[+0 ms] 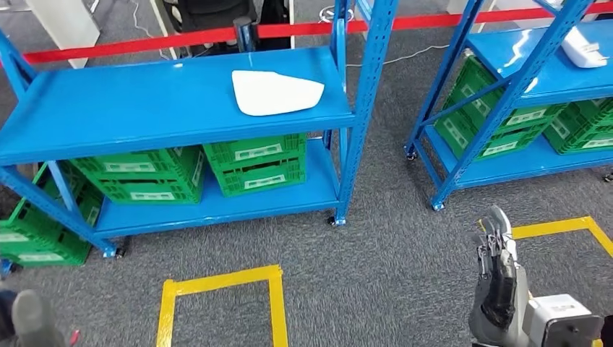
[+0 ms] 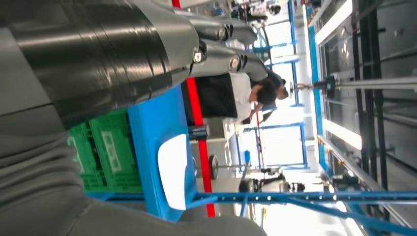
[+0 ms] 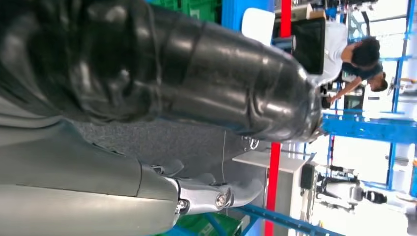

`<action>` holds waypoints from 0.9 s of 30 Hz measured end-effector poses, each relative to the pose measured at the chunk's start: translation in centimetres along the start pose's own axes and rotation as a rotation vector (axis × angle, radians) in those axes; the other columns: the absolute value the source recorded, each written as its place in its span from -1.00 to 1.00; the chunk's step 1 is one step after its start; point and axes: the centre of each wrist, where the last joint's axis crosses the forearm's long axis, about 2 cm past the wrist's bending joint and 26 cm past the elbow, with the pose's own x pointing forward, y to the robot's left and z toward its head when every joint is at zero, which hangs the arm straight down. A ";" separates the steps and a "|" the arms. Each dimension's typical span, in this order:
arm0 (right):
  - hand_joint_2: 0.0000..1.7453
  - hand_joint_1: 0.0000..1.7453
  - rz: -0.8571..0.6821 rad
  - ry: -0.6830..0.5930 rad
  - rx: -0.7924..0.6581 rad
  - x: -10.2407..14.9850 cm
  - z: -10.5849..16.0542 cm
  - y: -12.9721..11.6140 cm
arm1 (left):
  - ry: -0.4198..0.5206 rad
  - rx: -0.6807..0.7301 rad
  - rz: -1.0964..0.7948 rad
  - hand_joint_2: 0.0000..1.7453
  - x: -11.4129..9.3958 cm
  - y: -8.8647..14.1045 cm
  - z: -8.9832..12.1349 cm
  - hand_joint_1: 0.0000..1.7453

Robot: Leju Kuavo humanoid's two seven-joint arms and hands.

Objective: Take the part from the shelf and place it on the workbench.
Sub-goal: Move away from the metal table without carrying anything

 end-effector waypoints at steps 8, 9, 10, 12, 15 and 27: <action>-1.00 -1.00 0.000 0.003 0.002 0.0 0.0 0.1 | 0.002 0.000 0.000 -1.00 0.0 0.0 0.0 -1.00; -1.00 -1.00 0.000 0.003 0.003 0.0 0.0 0.1 | 0.001 0.000 -0.001 -1.00 0.0 0.0 0.0 -1.00; -1.00 -1.00 0.000 0.002 0.003 0.0 0.0 0.1 | 0.001 0.000 -0.001 -1.00 0.0 0.0 0.0 -1.00; -1.00 -1.00 -0.001 0.001 0.004 0.0 0.0 0.1 | 0.000 0.001 -0.001 -1.00 0.0 0.0 0.0 -1.00; -1.00 -1.00 0.000 -0.002 0.006 0.0 -0.1 0.1 | -0.002 0.001 -0.002 -1.00 0.0 0.0 0.0 -1.00; -1.00 -1.00 0.002 0.002 0.013 -0.1 -0.1 0.2 | -0.001 -0.003 -0.012 -1.00 0.0 0.0 0.0 -1.00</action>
